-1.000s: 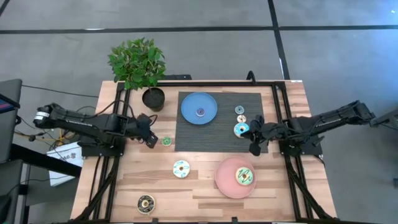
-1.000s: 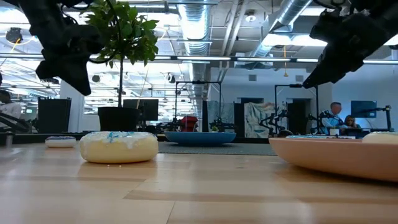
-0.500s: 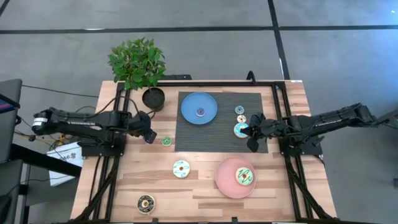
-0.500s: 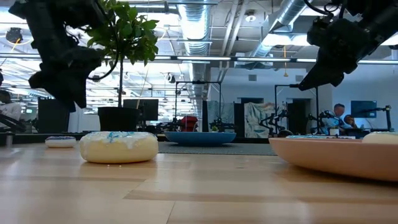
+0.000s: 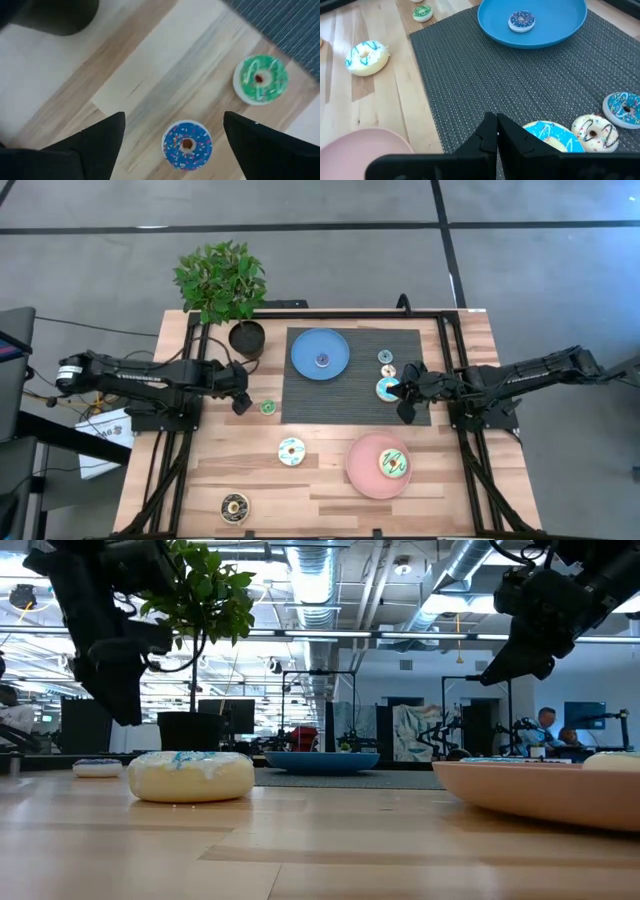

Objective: Pick & Place donuts
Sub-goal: Put the small blue donut into the blue plate

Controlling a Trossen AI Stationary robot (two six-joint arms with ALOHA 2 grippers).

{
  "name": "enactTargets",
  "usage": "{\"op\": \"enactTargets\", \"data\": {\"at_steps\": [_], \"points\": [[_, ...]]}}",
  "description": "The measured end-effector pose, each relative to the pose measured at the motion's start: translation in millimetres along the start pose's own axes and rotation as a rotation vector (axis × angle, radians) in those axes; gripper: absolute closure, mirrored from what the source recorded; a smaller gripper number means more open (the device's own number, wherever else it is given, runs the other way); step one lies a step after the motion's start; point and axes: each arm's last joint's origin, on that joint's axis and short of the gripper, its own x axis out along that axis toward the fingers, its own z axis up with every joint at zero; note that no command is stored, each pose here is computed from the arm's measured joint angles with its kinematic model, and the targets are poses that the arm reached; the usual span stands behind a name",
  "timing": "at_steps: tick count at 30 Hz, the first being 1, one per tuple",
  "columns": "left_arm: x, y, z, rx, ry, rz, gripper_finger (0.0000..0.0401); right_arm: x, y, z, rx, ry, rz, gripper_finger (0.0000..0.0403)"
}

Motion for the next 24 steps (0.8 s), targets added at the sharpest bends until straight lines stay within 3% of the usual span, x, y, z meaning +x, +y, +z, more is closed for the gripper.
{"op": "enactTargets", "data": {"at_steps": [6, 16, 24], "points": [[21.3, -9.7, -1.8, -0.013, 0.101, 0.065, 0.0068, 0.1, 0.0, -0.2, 0.028, 0.003, 0.002, 0.0402], [54.4, -23.3, -7.0, -0.071, 0.300, 0.066, 0.0068, 0.1, 0.0, -0.4, 0.028, 0.005, 0.001, 0.0402], [58.9, -24.6, -8.4, -0.113, 0.326, 0.084, 0.0070, 0.1, -0.2, -0.7, 0.026, 0.008, 0.000, 0.0402]]}}
